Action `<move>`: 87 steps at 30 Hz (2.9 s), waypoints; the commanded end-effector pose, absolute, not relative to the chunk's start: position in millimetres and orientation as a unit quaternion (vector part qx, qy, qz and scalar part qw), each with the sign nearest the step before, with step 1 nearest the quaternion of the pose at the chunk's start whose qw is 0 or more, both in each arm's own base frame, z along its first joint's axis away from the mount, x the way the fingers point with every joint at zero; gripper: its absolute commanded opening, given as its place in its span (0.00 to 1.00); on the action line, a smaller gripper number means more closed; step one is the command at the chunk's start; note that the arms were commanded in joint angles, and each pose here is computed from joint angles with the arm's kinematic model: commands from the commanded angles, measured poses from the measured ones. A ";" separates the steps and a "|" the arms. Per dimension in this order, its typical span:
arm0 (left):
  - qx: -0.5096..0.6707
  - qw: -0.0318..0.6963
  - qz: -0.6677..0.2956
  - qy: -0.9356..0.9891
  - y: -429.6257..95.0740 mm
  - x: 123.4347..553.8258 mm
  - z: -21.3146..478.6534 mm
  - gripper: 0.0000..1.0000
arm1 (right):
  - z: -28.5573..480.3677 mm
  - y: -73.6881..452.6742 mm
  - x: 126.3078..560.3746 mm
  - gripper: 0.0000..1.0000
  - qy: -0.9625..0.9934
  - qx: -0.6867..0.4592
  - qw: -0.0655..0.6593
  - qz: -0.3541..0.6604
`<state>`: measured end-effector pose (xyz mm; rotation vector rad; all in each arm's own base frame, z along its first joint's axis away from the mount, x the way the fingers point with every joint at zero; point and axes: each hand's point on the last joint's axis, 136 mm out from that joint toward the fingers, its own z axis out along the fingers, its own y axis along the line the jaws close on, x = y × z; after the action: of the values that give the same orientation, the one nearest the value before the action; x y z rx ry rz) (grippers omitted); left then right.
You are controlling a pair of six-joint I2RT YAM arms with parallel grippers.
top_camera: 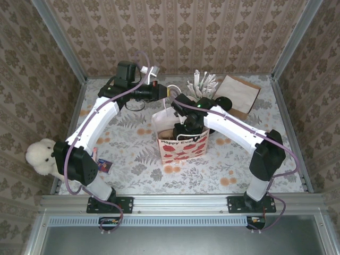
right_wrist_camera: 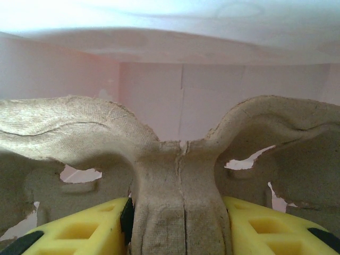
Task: Pack the takeout coffee
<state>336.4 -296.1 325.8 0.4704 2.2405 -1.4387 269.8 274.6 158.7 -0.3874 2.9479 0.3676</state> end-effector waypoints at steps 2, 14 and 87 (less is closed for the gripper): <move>0.165 0.228 -0.523 0.805 -295.5 339.2 335.7 0.00 | 150.2 272.9 270.5 0.47 0.980 -0.156 0.074 0.098; 0.246 0.273 -0.531 0.764 -277.7 317.9 367.6 0.35 | 116.6 276.1 266.6 0.48 0.984 -0.152 0.031 0.086; 0.433 0.478 -0.401 0.651 -265.5 207.6 367.6 0.78 | 75.6 283.7 285.3 0.48 0.981 -0.125 0.136 0.064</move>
<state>184.2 -284.1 364.6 1.2536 1.4708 -1.0184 282.5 281.9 65.8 -0.3352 2.8981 0.1854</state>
